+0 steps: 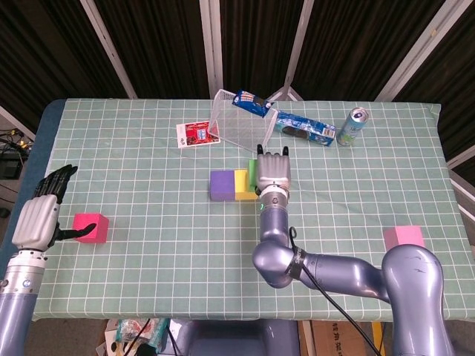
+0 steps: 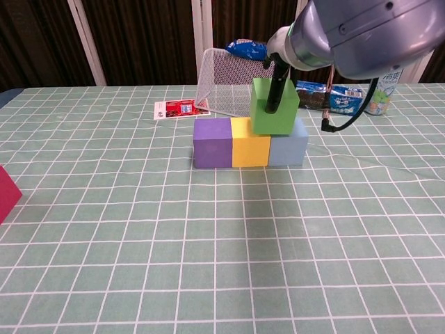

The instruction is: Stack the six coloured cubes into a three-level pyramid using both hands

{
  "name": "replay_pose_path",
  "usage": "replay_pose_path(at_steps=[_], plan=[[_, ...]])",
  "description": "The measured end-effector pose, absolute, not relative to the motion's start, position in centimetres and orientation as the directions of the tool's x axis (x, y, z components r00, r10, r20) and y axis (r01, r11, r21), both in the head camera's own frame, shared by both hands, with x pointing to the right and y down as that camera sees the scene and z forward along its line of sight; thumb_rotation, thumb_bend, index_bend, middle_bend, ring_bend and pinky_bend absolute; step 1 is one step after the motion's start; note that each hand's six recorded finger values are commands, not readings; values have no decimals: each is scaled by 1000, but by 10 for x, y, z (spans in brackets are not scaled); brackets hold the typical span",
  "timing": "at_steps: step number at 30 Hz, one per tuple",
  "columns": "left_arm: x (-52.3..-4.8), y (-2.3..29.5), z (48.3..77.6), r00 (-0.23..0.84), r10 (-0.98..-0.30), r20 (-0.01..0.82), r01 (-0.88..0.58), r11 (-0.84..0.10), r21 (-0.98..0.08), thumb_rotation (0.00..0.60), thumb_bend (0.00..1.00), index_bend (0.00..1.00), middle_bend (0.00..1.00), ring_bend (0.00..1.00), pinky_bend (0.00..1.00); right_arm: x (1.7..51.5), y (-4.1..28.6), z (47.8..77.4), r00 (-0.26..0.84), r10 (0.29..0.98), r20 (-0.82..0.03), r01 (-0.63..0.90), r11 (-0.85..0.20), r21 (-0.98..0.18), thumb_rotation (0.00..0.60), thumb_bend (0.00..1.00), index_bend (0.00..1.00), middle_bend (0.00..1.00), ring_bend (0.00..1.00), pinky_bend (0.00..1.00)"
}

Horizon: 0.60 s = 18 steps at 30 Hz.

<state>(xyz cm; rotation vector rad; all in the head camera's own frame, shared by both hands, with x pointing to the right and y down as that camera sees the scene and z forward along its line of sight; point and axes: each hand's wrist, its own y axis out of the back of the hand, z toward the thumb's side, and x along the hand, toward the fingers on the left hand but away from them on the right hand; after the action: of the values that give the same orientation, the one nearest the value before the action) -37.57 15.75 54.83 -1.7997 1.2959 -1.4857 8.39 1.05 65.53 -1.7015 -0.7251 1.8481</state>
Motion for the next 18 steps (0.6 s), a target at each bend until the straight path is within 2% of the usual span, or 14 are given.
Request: replay_pose_path(at_steps=[18], plan=[[-379,156,548,-40,-873,485,-367,-439,-820,600,143,0,21,0,33,79,10,663,-77,688,-722,-29,-725,-688,600,323,42,448,283,0]])
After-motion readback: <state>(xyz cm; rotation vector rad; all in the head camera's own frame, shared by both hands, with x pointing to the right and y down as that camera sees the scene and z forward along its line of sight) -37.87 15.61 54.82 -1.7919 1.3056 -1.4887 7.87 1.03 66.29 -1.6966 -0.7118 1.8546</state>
